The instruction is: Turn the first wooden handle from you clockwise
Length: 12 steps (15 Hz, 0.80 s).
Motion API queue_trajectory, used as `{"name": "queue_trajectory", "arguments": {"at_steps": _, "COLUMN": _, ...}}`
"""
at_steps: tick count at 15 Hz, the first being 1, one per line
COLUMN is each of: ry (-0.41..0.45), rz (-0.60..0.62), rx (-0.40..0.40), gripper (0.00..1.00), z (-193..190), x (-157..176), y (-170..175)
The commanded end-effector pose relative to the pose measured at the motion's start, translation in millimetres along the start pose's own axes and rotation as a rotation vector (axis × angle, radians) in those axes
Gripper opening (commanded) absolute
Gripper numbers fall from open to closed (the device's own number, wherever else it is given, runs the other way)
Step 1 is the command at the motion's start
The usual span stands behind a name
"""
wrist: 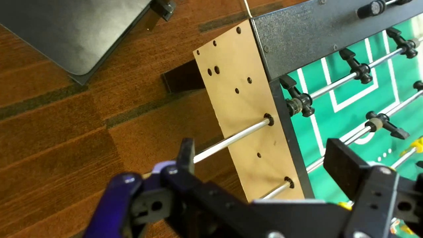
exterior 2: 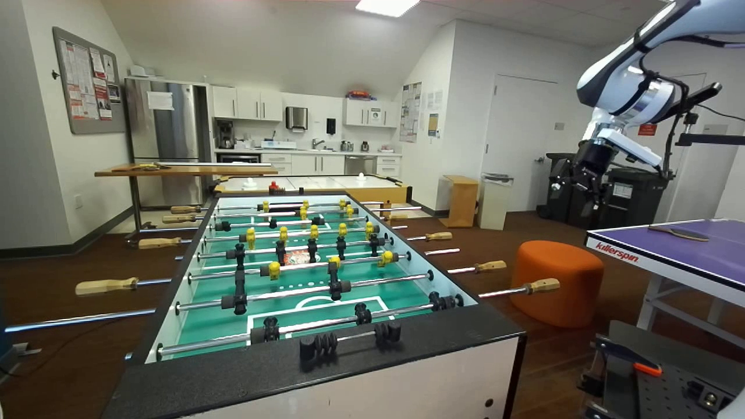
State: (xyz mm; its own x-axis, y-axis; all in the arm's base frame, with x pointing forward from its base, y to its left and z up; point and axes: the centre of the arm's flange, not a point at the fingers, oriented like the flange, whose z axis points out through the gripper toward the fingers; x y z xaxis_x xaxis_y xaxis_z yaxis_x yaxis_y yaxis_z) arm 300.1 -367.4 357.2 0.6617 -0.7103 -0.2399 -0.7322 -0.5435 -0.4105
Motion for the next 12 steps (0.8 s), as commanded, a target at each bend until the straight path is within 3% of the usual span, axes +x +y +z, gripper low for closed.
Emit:
{"name": "queue_trajectory", "arguments": {"at_steps": 1, "ry": -0.002, "rz": 0.070, "rx": 0.056, "gripper": 1.00, "z": 21.9, "x": 47.0, "y": 30.1}}
{"name": "queue_trajectory", "arguments": {"at_steps": 2, "ry": -0.024, "rz": 0.091, "rx": 0.055, "gripper": 1.00, "z": 26.6, "x": 47.8, "y": 33.1}}
{"name": "queue_trajectory", "arguments": {"at_steps": 3, "ry": -0.012, "rz": 0.069, "rx": 0.048, "gripper": 1.00, "z": 21.8, "x": 21.5, "y": 27.9}}
{"name": "queue_trajectory", "arguments": {"at_steps": 9, "ry": -0.050, "rz": 0.102, "rx": 0.039, "gripper": 1.00, "z": 35.0, "x": 40.6, "y": 36.2}}
{"name": "queue_trajectory", "arguments": {"at_steps": 12, "ry": -0.051, "rz": 0.125, "rx": 0.136, "gripper": 1.00, "z": 38.3, "x": 66.3, "y": 58.8}}
